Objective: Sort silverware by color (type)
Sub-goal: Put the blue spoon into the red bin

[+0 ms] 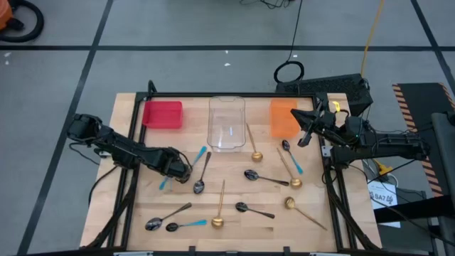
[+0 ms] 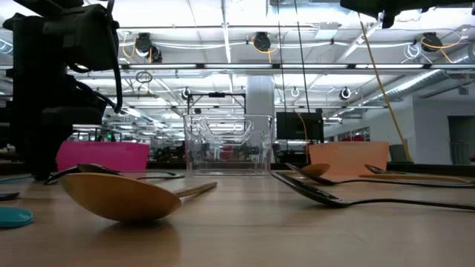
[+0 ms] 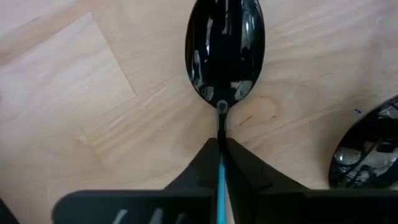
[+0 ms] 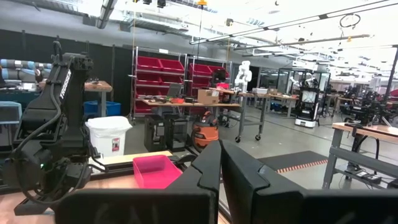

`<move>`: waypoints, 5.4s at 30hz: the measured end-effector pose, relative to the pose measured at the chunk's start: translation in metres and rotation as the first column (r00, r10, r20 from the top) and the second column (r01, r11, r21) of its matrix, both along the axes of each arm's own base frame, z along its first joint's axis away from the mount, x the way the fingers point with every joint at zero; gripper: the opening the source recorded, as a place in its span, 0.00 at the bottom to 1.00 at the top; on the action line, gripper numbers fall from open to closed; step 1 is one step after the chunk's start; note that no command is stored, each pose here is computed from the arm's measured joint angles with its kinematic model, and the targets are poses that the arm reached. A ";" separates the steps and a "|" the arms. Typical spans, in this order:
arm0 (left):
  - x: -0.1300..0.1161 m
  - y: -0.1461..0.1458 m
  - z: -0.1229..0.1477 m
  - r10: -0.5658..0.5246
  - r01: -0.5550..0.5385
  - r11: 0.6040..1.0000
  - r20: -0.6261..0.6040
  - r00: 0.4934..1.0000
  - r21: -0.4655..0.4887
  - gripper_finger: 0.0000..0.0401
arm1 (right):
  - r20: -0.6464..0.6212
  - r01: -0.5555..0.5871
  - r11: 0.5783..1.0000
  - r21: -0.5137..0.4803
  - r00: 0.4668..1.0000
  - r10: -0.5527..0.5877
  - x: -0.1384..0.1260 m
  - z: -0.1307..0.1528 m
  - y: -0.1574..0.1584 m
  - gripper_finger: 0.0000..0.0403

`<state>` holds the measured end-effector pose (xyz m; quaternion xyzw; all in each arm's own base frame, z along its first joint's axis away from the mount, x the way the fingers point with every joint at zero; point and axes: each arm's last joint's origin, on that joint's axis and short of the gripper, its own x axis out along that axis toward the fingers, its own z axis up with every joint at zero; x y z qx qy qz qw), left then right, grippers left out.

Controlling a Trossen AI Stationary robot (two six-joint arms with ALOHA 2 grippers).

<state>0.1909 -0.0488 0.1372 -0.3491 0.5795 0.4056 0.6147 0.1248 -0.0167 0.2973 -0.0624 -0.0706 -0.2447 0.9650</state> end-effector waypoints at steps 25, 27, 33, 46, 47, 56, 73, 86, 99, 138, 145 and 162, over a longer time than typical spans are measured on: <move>0.016 0.033 0.076 -0.177 0.171 0.980 0.048 0.983 0.104 0.02 | -0.043 -0.007 0.999 0.048 0.999 0.009 0.001 -0.006 0.000 0.03; 0.020 0.040 0.089 -0.212 0.205 0.970 0.039 0.977 0.132 0.02 | -0.053 -0.007 0.999 0.053 0.999 0.010 0.001 -0.007 0.000 0.03; 0.020 0.066 0.118 -0.319 0.322 0.930 -0.051 0.947 0.176 0.02 | -0.080 -0.011 0.994 0.106 0.997 0.020 0.002 -0.013 0.000 0.03; 0.011 0.120 0.135 -0.833 0.864 0.501 -0.247 0.495 0.043 0.02 | -0.161 -0.001 0.988 0.154 0.987 0.026 0.003 -0.023 0.000 0.03; 0.010 0.123 0.135 -0.861 0.893 0.448 -0.256 0.439 0.025 0.02 | -0.162 -0.001 0.988 0.154 0.987 0.026 0.003 -0.023 0.000 0.03; -0.002 0.164 0.136 -0.880 0.925 0.379 -0.304 0.365 0.015 0.04 | -0.158 -0.003 0.991 0.133 0.987 0.024 0.003 -0.021 0.000 0.03; -0.039 0.229 0.133 -0.835 0.872 0.483 -0.263 0.484 0.073 0.06 | -0.142 -0.005 0.993 0.119 0.990 0.022 0.003 -0.019 0.000 0.03; -0.041 0.258 0.106 -0.796 0.814 0.581 -0.217 0.565 -0.012 0.06 | -0.143 -0.005 0.993 0.115 0.989 0.021 0.003 -0.019 0.000 0.03; -0.034 0.270 0.084 -0.780 0.786 0.615 -0.198 0.594 -0.063 0.06 | -0.145 -0.005 0.993 0.115 0.989 0.022 0.003 -0.019 0.000 0.03; -0.044 0.277 0.079 -0.617 0.620 0.785 -0.098 0.781 -0.002 0.06 | -0.161 -0.003 0.993 0.116 0.987 0.022 0.003 -0.021 0.000 0.03; -0.043 0.276 0.079 -0.598 0.600 0.800 -0.085 0.797 0.002 0.06 | -0.160 -0.003 0.993 0.116 0.987 0.022 0.003 -0.021 0.000 0.03; -0.050 0.267 0.048 -0.582 0.583 0.812 -0.086 0.808 -0.023 0.06 | -0.160 -0.003 0.993 0.116 0.987 0.022 0.003 -0.021 0.000 0.03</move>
